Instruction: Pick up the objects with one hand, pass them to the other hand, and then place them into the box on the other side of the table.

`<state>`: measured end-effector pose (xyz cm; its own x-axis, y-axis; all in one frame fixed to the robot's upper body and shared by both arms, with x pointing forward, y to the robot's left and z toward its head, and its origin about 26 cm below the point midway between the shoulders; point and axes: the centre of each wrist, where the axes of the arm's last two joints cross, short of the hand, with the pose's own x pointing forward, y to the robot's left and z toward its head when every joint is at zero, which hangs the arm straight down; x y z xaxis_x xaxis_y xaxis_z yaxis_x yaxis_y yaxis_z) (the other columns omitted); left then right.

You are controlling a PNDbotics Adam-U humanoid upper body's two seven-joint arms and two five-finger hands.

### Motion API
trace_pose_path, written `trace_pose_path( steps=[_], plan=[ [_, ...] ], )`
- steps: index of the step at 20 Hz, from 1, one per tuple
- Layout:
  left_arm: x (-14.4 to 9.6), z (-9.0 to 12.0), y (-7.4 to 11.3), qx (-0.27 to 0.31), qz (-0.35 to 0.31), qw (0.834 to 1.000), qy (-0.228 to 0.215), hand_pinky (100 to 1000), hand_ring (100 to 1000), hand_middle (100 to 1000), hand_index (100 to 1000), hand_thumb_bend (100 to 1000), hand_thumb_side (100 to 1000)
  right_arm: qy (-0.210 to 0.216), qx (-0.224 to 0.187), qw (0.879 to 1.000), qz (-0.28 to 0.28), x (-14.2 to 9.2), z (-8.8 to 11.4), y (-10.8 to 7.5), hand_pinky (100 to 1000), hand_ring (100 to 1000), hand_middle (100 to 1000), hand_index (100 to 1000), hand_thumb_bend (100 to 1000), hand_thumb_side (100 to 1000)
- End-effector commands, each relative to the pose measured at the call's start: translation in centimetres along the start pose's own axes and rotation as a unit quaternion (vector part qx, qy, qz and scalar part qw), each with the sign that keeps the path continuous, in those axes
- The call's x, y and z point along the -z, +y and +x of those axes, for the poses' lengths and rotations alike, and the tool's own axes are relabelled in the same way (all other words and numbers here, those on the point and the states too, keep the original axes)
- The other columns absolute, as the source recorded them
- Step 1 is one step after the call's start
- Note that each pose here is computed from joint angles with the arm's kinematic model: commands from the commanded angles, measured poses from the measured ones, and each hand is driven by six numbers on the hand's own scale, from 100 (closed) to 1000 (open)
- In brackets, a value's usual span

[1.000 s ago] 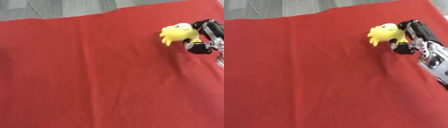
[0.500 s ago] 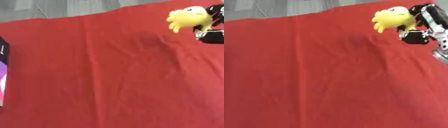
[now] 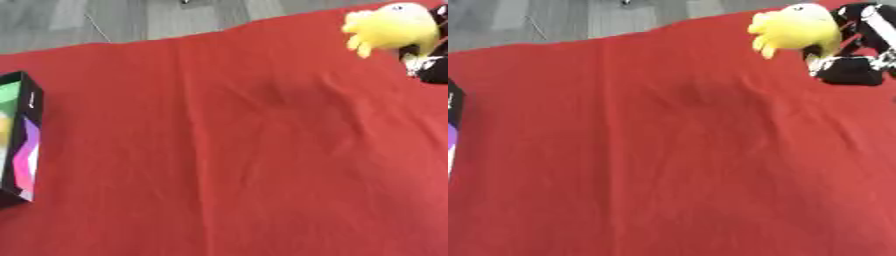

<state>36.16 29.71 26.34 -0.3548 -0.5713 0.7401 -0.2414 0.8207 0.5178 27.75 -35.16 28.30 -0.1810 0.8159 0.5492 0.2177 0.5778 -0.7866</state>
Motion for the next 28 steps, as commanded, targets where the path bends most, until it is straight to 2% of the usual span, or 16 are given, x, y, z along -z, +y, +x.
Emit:
trace_pose_path(
  steps=[1,11,14,20,25,28],
  plan=[
    [0.5,1.1,0.6,0.010,0.004,1.000,-0.022,796,813,631,698,100,634,-0.019,0.006,1.000,0.015,0.1,0.9,-0.1,524,581,340,512,100,100],
    [1.2,2.5,0.1,0.023,-0.010,0.998,-0.051,796,814,638,704,100,613,-0.024,0.097,0.991,0.094,1.0,2.6,2.6,490,576,340,511,100,100],
    [1.4,3.1,0.0,0.033,-0.015,0.997,-0.066,797,817,645,709,100,601,-0.030,0.129,0.984,0.121,1.3,3.4,3.3,482,575,340,511,100,150],
    [1.9,4.3,0.2,0.049,-0.018,0.994,-0.091,798,818,652,715,100,589,-0.052,0.202,0.962,0.176,1.7,4.7,4.9,472,570,340,511,100,270],
    [2.2,5.5,0.3,0.060,-0.023,0.991,-0.115,799,820,657,718,100,576,-0.069,0.261,0.938,0.217,1.8,5.6,6.9,472,570,344,514,100,328],
    [2.4,6.2,0.3,0.068,-0.031,0.989,-0.131,801,821,659,718,100,554,-0.073,0.282,0.929,0.228,1.8,6.1,7.8,473,571,350,520,100,360]
  ],
)
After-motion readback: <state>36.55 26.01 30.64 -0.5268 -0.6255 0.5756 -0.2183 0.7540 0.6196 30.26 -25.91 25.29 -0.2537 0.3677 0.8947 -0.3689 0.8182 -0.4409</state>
